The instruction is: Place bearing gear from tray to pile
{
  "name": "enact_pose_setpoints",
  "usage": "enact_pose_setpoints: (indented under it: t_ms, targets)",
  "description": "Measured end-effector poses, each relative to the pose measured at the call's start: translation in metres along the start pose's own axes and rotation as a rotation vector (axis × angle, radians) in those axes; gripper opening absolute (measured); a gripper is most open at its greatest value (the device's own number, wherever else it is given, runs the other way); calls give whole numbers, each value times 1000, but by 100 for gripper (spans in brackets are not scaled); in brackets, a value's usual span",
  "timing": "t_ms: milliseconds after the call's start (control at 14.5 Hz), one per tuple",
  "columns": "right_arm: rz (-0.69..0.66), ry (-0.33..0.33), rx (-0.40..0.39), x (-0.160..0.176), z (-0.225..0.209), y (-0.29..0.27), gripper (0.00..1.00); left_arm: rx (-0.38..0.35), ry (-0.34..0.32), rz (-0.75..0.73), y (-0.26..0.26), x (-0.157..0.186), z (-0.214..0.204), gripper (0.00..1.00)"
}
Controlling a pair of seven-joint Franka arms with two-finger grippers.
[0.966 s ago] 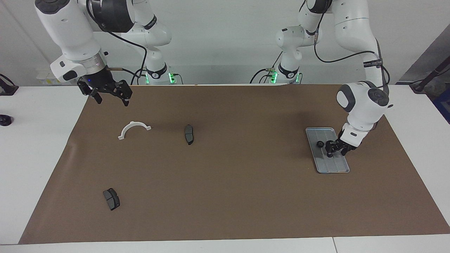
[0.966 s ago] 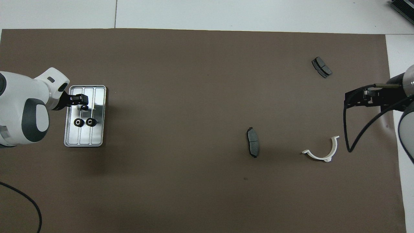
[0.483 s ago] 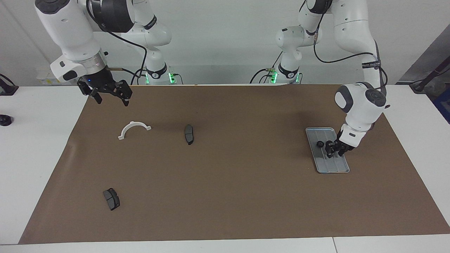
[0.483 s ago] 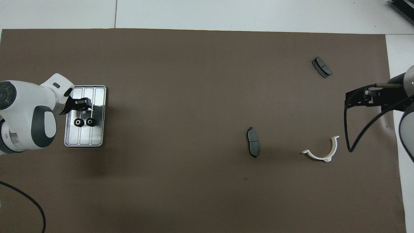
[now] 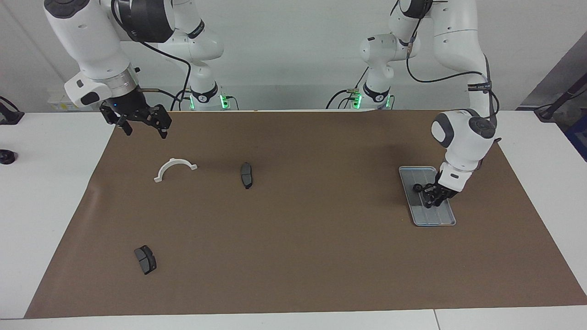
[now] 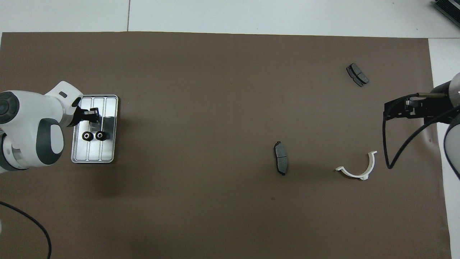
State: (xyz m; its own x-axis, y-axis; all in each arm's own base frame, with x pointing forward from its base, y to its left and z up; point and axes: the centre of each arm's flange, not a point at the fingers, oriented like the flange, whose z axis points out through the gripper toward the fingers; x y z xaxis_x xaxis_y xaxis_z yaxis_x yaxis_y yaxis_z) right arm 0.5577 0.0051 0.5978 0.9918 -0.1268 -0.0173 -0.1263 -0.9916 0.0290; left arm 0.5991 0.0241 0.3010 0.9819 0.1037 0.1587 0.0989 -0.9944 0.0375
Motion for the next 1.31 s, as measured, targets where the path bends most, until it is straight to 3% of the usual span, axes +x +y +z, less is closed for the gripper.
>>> enact_pose_setpoints:
  t_ms: [345, 621, 759, 897, 1310]
  targets:
    - [0, 0, 0, 0, 0, 0, 100, 0, -41, 6, 4, 10, -14, 23]
    - [0, 0, 0, 0, 0, 0, 100, -2, -100, -39, 30, 44, -98, 23]
    - [0, 0, 0, 0, 0, 0, 100, -5, -98, -114, 82, 47, -133, 23]
    - [0, 0, 0, 0, 0, 0, 100, -20, -76, -200, 160, 32, -137, 23]
    - [0, 0, 0, 0, 0, 0, 100, -108, -49, -303, 372, -66, -78, 23]
